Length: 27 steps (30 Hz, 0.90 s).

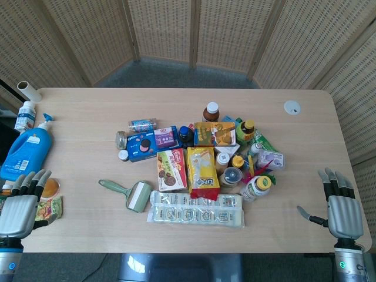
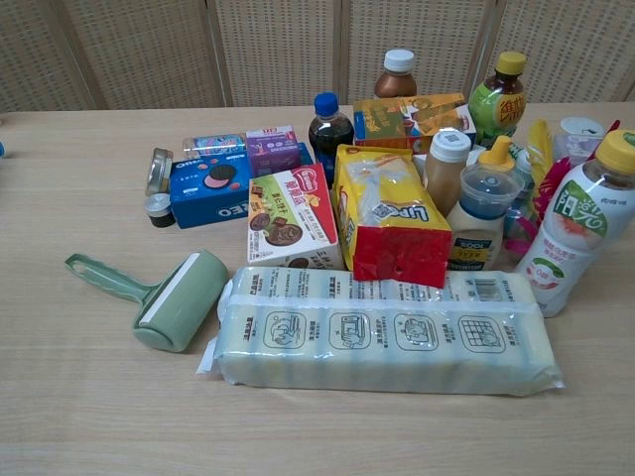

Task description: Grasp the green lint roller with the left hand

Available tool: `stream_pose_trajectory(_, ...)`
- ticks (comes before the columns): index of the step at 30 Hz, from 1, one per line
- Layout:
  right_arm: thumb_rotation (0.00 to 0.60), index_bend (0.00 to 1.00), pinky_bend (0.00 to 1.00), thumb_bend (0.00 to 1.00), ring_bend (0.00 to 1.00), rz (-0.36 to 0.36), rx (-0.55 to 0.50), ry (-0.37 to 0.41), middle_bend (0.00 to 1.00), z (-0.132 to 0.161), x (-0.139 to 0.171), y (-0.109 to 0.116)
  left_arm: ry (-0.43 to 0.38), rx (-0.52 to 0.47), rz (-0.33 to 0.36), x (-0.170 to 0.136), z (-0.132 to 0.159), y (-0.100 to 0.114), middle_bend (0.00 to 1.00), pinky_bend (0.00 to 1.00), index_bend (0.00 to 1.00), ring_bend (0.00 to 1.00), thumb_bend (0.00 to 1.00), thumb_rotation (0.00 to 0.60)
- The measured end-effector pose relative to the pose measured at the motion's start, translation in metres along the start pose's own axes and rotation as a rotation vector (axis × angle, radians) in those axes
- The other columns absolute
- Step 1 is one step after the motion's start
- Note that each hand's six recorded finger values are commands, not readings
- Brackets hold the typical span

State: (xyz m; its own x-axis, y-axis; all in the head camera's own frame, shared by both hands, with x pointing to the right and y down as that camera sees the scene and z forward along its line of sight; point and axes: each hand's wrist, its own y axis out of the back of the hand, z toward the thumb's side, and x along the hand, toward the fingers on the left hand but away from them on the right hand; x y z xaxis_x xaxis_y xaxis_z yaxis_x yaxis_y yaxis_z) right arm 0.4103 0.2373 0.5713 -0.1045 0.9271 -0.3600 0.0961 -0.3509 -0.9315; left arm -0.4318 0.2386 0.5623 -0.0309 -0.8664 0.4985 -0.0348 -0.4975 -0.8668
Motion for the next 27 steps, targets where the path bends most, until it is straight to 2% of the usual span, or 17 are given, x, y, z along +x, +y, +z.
stream_pose_trajectory(9, 0.392, 0.00, 0.00, 0.15, 0.00, 0.022, -0.066, 0.020, 0.00, 0.008, 0.001, -0.009, -0.040, 0.009, -0.023, 0.007, 0.008, -0.004, 0.00, 0.00, 0.00, 0.01, 0.04, 0.600)
stream_pose_trajectory(13, 0.390, 0.00, 0.00, 0.15, 0.00, 0.017, -0.081, 0.019, 0.00, 0.007, 0.003, -0.008, -0.075, 0.025, -0.054, 0.018, 0.014, -0.010, 0.00, 0.00, 0.00, 0.01, 0.04, 0.600)
stream_pose_trajectory(20, 0.392, 0.00, 0.00, 0.15, 0.00, 0.023, -0.084, -0.003, 0.00, 0.000, 0.011, -0.005, -0.127, 0.061, -0.180, 0.048, 0.031, -0.042, 0.00, 0.00, 0.00, 0.01, 0.04, 0.600)
stream_pose_trajectory(27, 0.386, 0.00, 0.00, 0.15, 0.00, 0.013, -0.080, -0.037, 0.00, -0.010, 0.017, 0.002, -0.183, 0.045, -0.243, 0.074, 0.061, -0.078, 0.00, 0.00, 0.00, 0.01, 0.04, 0.600)
